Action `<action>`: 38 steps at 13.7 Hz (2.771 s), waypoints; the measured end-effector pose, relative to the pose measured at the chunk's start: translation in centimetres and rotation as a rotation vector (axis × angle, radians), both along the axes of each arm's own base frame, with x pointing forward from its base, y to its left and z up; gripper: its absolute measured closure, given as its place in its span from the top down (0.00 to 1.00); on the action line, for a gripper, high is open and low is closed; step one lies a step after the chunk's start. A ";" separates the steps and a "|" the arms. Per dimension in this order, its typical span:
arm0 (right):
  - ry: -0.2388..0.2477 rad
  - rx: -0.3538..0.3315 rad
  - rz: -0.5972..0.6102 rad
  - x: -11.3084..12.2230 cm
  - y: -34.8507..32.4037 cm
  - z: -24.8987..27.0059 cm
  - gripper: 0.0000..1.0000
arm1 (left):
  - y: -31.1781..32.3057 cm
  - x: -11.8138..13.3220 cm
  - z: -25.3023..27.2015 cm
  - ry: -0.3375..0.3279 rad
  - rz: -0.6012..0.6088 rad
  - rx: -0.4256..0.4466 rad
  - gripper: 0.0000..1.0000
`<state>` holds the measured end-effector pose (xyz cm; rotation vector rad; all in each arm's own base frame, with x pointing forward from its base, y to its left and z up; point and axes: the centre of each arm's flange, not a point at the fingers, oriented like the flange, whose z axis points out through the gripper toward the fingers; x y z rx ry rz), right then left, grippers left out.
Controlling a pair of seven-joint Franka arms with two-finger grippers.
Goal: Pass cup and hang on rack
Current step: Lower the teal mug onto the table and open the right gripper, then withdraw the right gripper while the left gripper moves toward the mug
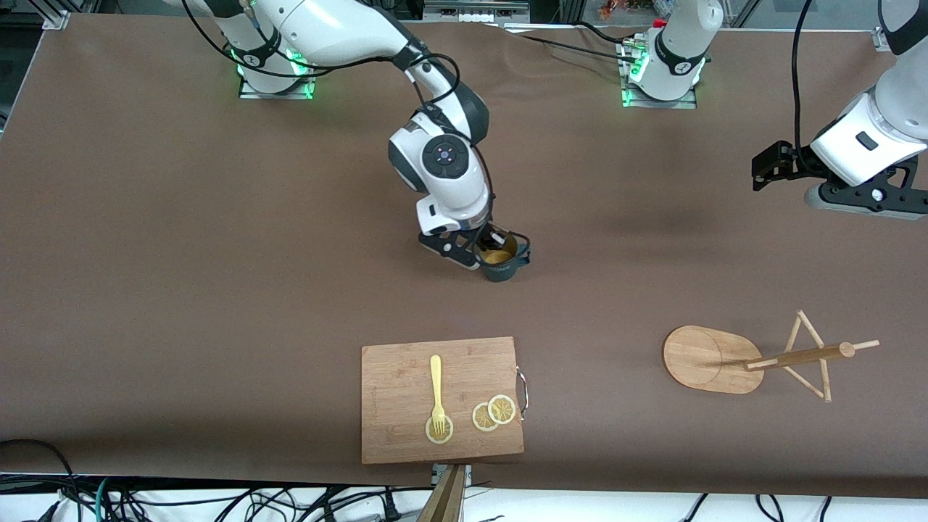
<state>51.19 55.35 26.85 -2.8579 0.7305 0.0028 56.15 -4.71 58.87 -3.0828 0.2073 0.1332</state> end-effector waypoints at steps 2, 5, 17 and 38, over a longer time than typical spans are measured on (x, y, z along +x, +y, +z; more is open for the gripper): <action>0.004 0.002 0.007 -1.3 1.5 -0.4 0.04 | 0.0 0.0 0.0 0.000 0.000 0.000 1.00; 0.018 -0.001 -0.008 -2.9 3.3 -1.5 0.04 | 0.0 0.0 0.0 0.000 0.000 0.000 1.00; 0.034 -0.009 -0.025 -3.0 5.1 -0.1 0.71 | 0.0 0.0 0.0 0.000 0.000 0.000 1.00; 0.127 -0.241 0.733 15.8 -30.2 17.9 1.00 | -0.1 0.0 0.0 0.000 -0.002 0.000 1.00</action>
